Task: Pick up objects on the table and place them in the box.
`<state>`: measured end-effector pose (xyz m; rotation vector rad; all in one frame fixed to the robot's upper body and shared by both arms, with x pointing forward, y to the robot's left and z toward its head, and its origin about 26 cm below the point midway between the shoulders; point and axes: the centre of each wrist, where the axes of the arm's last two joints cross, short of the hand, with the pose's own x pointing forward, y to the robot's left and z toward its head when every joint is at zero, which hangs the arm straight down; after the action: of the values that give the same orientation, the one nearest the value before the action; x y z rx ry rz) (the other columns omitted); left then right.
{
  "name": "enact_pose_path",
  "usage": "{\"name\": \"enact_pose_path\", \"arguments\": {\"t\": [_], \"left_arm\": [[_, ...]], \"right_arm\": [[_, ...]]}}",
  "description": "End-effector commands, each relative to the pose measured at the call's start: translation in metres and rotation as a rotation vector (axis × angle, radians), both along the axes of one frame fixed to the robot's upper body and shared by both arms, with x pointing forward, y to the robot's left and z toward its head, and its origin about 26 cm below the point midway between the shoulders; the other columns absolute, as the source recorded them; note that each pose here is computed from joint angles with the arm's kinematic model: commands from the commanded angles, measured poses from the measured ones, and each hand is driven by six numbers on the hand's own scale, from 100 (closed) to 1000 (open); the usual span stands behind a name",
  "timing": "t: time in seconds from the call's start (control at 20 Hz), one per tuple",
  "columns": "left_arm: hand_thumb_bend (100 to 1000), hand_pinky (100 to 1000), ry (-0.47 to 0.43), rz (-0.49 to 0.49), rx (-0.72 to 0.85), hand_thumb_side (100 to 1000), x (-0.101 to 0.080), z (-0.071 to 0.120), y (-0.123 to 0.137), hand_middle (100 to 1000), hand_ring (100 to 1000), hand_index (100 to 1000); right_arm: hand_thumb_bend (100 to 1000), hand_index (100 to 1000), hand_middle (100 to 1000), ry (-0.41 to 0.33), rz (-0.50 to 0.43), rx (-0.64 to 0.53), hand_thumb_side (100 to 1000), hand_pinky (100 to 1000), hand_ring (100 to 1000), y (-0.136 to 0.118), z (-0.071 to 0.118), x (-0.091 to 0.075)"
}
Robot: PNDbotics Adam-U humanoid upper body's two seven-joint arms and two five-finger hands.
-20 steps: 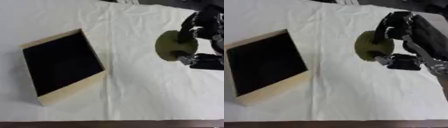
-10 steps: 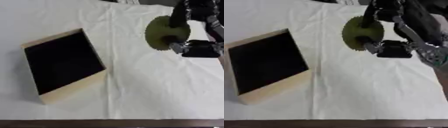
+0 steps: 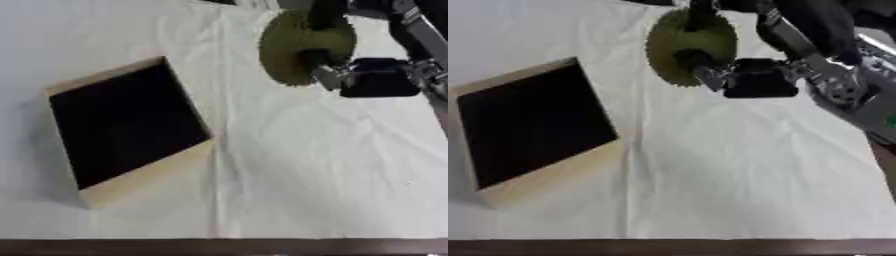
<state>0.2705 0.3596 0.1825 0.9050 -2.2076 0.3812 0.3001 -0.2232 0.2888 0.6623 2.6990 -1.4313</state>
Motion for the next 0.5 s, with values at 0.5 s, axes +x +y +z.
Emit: {"name": "enact_pose_path", "arguments": {"t": [0.5], "left_arm": [[235,473,-0.010,-0.002,0.014,590,-0.002,0.006,0.001,574,504,665]], "right_arm": [[100,487,483,0.050,0.052,0.062,100,539,466,0.044,0.024,-0.002]]}}
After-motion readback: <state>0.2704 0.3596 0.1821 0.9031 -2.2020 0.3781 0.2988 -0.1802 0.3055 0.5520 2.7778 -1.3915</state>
